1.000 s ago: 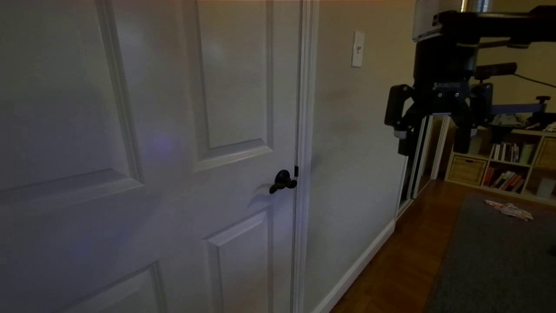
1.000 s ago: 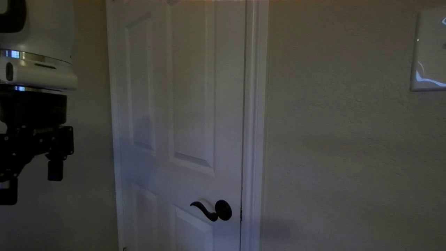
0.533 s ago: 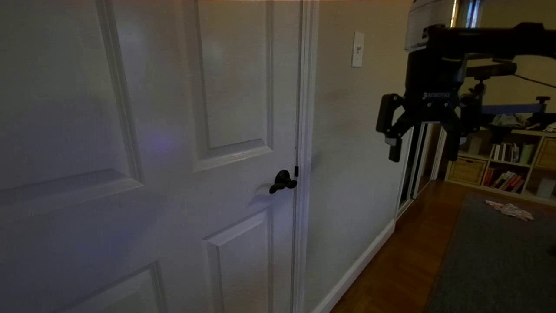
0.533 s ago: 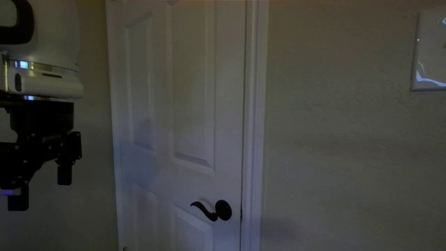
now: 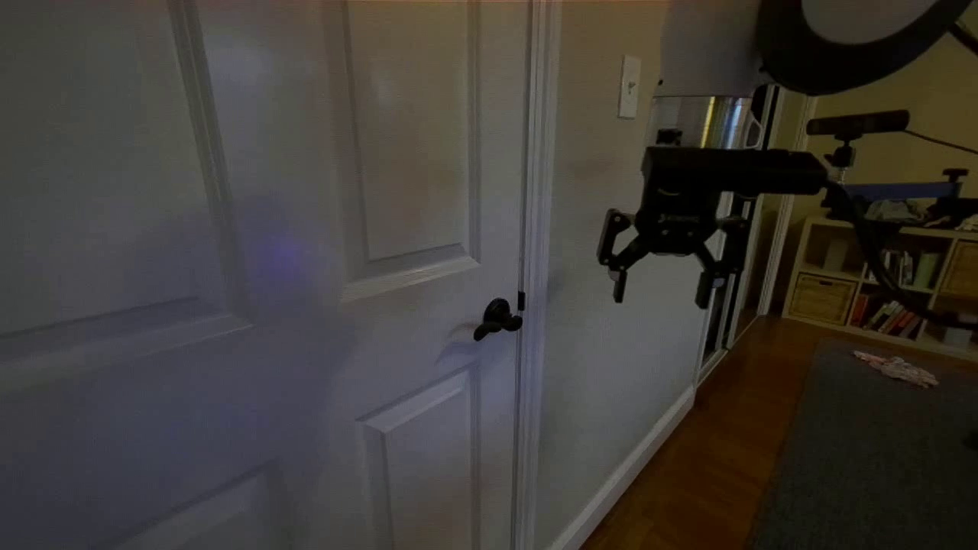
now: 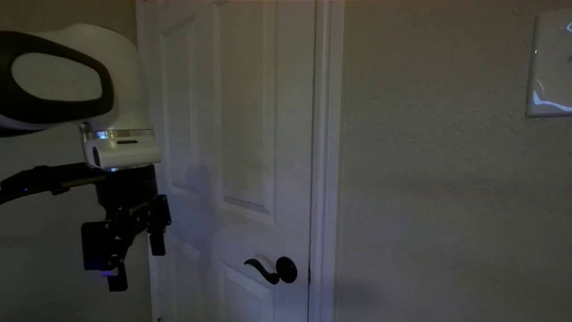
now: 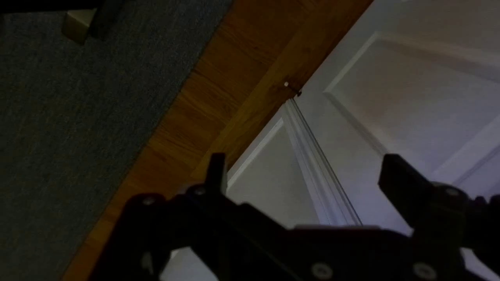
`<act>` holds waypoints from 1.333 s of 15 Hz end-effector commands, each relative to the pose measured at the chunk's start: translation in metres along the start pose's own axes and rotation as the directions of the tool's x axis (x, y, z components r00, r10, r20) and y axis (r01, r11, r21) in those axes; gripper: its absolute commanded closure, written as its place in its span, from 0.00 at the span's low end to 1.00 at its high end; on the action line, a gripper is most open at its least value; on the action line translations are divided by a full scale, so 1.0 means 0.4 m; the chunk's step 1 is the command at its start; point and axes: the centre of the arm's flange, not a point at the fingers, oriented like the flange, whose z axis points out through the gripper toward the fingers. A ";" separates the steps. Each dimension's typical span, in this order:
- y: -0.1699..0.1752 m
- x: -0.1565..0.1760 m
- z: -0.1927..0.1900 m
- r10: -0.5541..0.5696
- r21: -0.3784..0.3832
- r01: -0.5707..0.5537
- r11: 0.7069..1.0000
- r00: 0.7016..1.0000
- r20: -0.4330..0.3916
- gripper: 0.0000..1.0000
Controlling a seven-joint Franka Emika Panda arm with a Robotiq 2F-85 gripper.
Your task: Open the door
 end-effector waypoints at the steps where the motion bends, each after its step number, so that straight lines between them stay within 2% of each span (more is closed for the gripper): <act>1: -0.087 0.039 0.042 0.109 0.012 -0.109 0.994 0.992 -0.058 0.00; 4: -0.144 0.062 0.060 0.163 0.080 -0.157 0.984 0.984 -0.069 0.00; 11: -0.229 0.107 0.073 0.196 0.257 -0.161 0.953 0.974 -0.117 0.00; 15: -0.253 0.159 0.118 0.221 0.283 -0.180 0.942 0.968 -0.119 0.00; 20: -0.321 0.208 0.173 0.244 0.309 -0.204 0.929 0.965 -0.096 0.00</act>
